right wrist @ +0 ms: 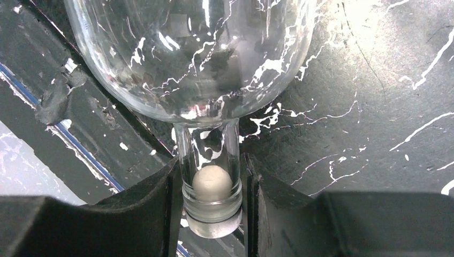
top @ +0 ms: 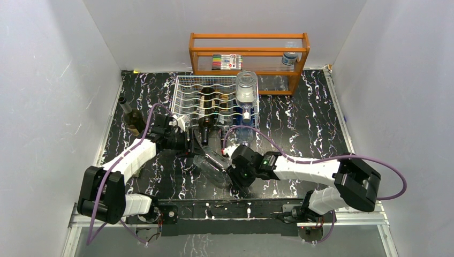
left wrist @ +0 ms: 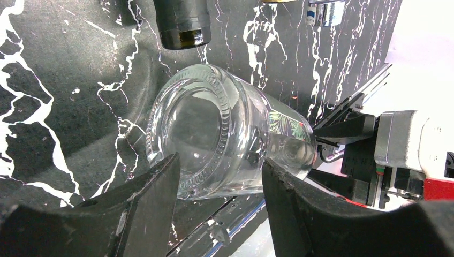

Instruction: Put the wine bottle on the wine rack

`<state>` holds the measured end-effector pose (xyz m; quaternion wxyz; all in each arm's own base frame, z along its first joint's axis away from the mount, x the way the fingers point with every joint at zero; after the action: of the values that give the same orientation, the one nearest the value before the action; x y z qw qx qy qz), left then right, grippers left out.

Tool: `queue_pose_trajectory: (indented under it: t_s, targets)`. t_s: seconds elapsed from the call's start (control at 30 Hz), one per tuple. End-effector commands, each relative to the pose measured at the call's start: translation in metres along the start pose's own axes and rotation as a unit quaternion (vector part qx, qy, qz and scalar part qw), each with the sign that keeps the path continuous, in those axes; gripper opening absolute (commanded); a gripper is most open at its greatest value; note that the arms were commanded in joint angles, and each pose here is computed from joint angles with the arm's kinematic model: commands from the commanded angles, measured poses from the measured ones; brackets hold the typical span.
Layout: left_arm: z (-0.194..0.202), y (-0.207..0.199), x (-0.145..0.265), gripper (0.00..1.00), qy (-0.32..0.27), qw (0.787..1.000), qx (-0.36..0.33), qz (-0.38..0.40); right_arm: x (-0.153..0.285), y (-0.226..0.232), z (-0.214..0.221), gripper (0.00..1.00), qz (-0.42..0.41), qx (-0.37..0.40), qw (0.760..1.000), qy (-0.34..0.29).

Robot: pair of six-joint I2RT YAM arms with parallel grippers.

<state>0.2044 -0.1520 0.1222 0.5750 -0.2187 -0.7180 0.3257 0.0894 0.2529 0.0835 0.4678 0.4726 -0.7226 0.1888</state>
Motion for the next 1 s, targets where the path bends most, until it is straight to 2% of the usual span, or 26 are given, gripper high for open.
queue_pose_trajectory:
  t_s: [0.0, 0.27, 0.83, 0.97]
  targets:
    - [0.007, -0.001, 0.004, 0.55, 0.024, 1.0, 0.01, -0.005, -0.011, -0.019, -0.014, 0.48, 0.066, -0.02, 0.997, -0.027]
    - [0.007, 0.001, 0.004, 0.55, 0.023, 1.0, 0.01, -0.01, -0.02, -0.022, -0.015, 0.58, 0.073, -0.026, 0.996, -0.036]
    - [0.011, 0.006, 0.001, 0.53, 0.03, 0.999, 0.02, -0.017, -0.046, -0.023, -0.008, 0.61, 0.07, -0.013, 0.994, -0.083]
    - [0.013, 0.007, 0.0, 0.52, 0.036, 0.999, 0.023, -0.016, -0.05, -0.024, -0.003, 0.62, 0.069, 0.0, 0.995, -0.069]
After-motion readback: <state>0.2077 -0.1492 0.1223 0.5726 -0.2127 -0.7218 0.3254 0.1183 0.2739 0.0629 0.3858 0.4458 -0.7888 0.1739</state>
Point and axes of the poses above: each gripper's point midway between its finger pads, its own x axis back along the fingers, its own y axis along the line the jaws close on, z = x × y, the point moved 5 cm from there along x, back along the fingers, and after that the axes turned 11 degrees about x, right-handed, at the moved point
